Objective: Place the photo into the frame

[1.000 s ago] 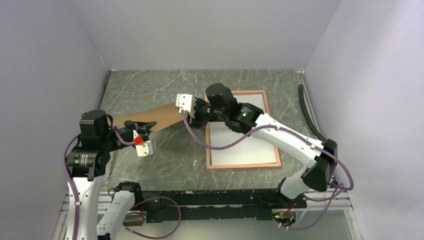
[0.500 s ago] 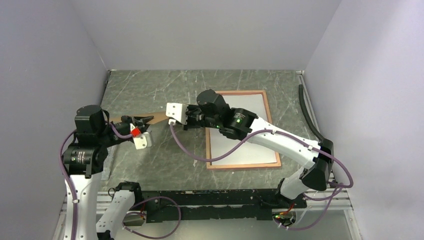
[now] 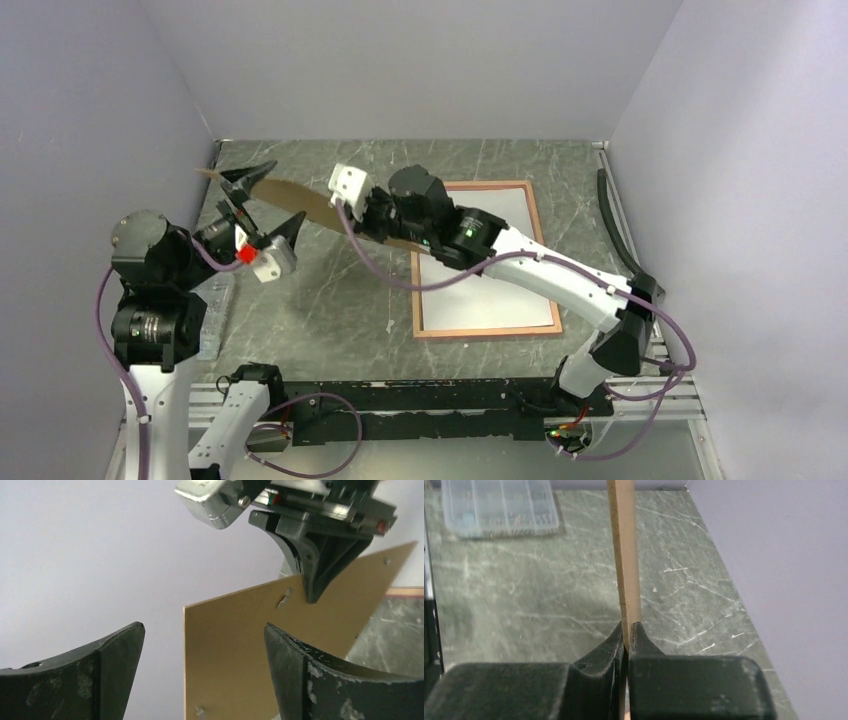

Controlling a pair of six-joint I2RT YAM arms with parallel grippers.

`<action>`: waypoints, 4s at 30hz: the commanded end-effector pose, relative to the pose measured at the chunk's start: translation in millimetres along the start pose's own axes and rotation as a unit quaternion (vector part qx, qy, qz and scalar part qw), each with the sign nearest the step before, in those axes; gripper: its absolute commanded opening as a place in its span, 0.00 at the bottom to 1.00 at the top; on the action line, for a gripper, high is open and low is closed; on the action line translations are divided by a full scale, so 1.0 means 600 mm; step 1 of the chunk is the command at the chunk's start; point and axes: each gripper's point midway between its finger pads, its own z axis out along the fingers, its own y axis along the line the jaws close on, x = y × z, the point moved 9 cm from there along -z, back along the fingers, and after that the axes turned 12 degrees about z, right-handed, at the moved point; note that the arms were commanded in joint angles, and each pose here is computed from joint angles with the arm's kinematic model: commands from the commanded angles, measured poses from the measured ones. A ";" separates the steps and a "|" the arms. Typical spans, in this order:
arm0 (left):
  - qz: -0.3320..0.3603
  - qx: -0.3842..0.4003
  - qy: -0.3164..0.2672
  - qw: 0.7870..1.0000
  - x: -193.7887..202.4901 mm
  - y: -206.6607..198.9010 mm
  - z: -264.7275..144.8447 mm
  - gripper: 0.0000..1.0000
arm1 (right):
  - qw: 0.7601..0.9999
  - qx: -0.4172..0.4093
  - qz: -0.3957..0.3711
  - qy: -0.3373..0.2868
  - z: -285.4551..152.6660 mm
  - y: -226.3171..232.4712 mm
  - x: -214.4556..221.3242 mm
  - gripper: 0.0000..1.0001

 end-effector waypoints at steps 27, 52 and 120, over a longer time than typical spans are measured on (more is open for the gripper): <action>-0.542 0.197 0.294 0.762 0.237 -0.167 0.265 0.94 | 0.793 0.259 0.527 -0.164 -0.417 -0.324 -0.012 0.00; -0.602 0.326 0.346 0.641 0.174 -0.516 0.459 0.81 | 0.733 0.301 0.594 -0.139 -0.497 -0.288 0.047 0.00; -0.595 0.241 0.393 0.658 0.324 -0.411 0.165 0.39 | 0.613 0.181 0.763 -0.098 -0.263 -0.218 0.299 0.00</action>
